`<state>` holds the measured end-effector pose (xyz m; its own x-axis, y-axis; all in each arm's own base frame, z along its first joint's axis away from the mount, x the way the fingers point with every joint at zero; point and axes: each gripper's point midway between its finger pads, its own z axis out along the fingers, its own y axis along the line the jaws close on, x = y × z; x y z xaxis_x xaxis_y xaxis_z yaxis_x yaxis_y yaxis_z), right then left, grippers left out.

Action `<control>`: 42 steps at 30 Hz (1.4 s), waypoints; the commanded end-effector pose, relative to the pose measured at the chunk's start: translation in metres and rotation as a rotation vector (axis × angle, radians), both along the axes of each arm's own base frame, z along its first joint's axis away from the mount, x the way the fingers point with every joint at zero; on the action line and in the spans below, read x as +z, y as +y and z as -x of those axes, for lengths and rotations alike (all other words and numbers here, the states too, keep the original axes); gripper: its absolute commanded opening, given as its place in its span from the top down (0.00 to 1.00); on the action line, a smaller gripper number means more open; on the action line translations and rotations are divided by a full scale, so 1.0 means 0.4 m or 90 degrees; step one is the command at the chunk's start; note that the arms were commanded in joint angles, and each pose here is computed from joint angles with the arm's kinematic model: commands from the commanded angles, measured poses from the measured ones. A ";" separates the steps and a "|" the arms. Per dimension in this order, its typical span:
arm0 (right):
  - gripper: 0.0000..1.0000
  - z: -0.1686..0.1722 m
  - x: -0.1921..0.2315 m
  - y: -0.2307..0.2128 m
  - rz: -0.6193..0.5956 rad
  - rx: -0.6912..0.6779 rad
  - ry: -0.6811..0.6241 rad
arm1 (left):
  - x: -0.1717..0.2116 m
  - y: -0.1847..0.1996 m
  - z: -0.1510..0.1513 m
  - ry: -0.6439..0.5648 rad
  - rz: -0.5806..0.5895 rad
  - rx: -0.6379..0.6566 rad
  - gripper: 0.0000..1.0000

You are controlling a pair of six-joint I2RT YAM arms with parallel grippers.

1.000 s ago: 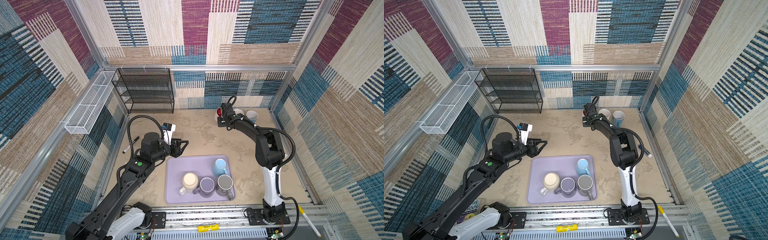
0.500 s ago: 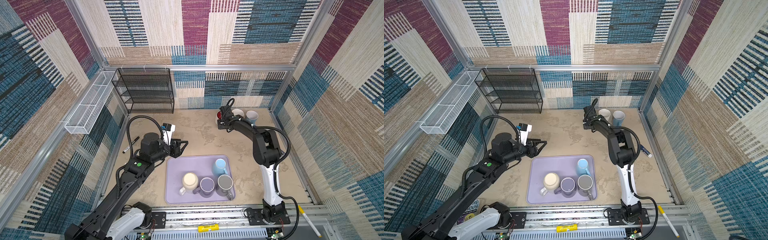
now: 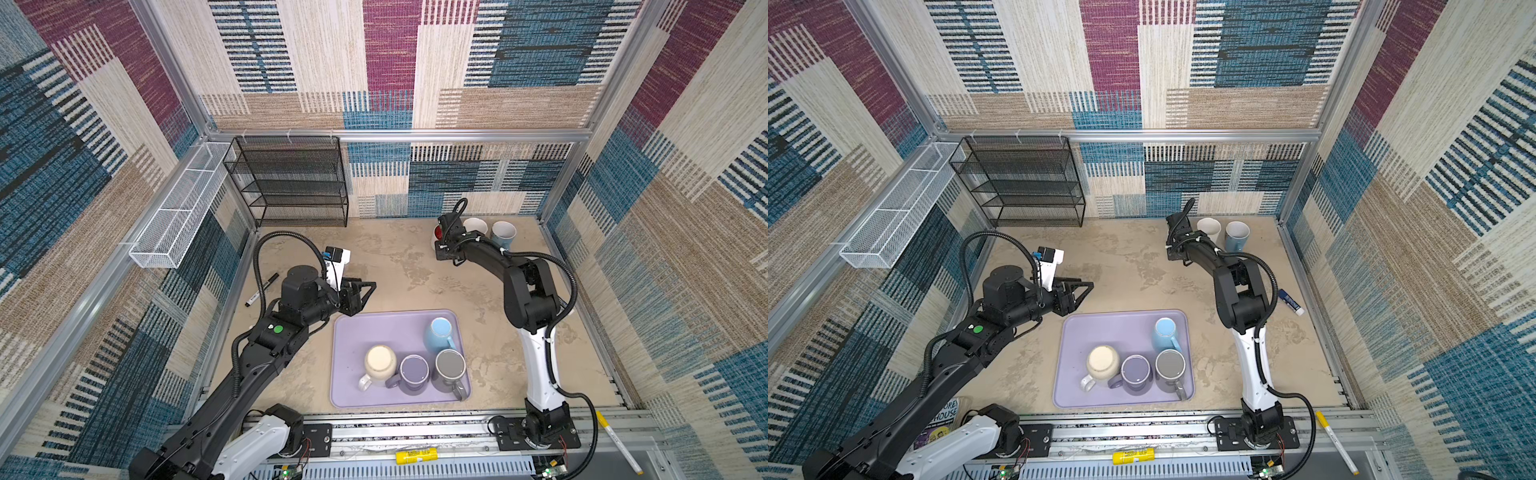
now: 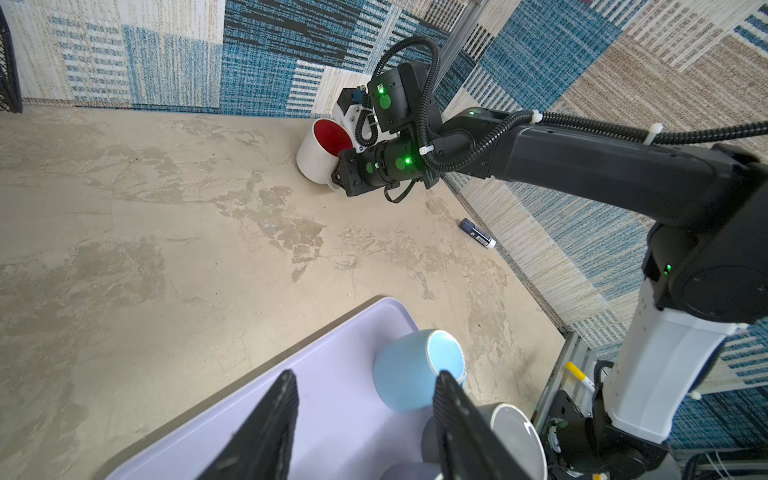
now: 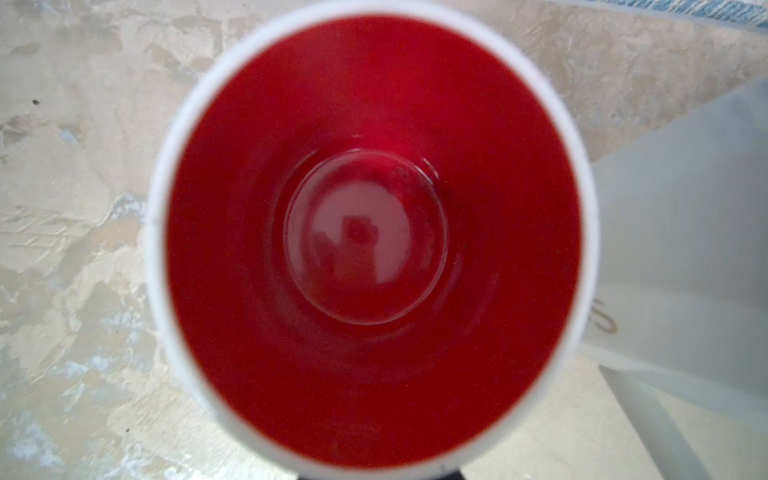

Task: Turn the mug right side up
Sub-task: 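Hold the white red-lined mug upright on the table with the right gripper, then open and raise the right gripper while the left gripper moves toward the tray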

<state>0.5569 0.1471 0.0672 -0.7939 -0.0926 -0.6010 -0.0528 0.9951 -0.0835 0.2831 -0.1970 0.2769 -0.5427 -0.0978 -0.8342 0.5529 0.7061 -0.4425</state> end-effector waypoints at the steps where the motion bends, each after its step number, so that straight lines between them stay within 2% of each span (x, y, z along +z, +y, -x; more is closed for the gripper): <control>1: 1.00 -0.018 0.026 -0.008 0.002 -0.023 -0.032 | 0.009 -0.002 0.000 -0.014 -0.008 -0.008 0.46; 9: 1.00 -0.006 0.017 -0.009 0.003 -0.020 -0.019 | 0.014 -0.006 -0.003 -0.015 -0.006 -0.013 0.46; 14: 0.94 -0.002 0.016 -0.008 0.001 -0.020 -0.016 | 0.015 -0.009 -0.003 -0.015 -0.005 -0.016 0.46; 25: 0.74 0.000 0.016 0.002 -0.011 -0.010 -0.010 | 0.018 -0.014 0.001 -0.015 -0.004 -0.028 0.46; 35: 0.41 -0.001 0.048 0.012 -0.021 0.006 -0.023 | 0.013 -0.013 0.005 -0.013 -0.006 -0.027 0.46; 42: 0.35 0.009 0.128 0.028 -0.053 0.030 -0.057 | 0.006 -0.010 0.006 -0.009 -0.010 -0.025 0.46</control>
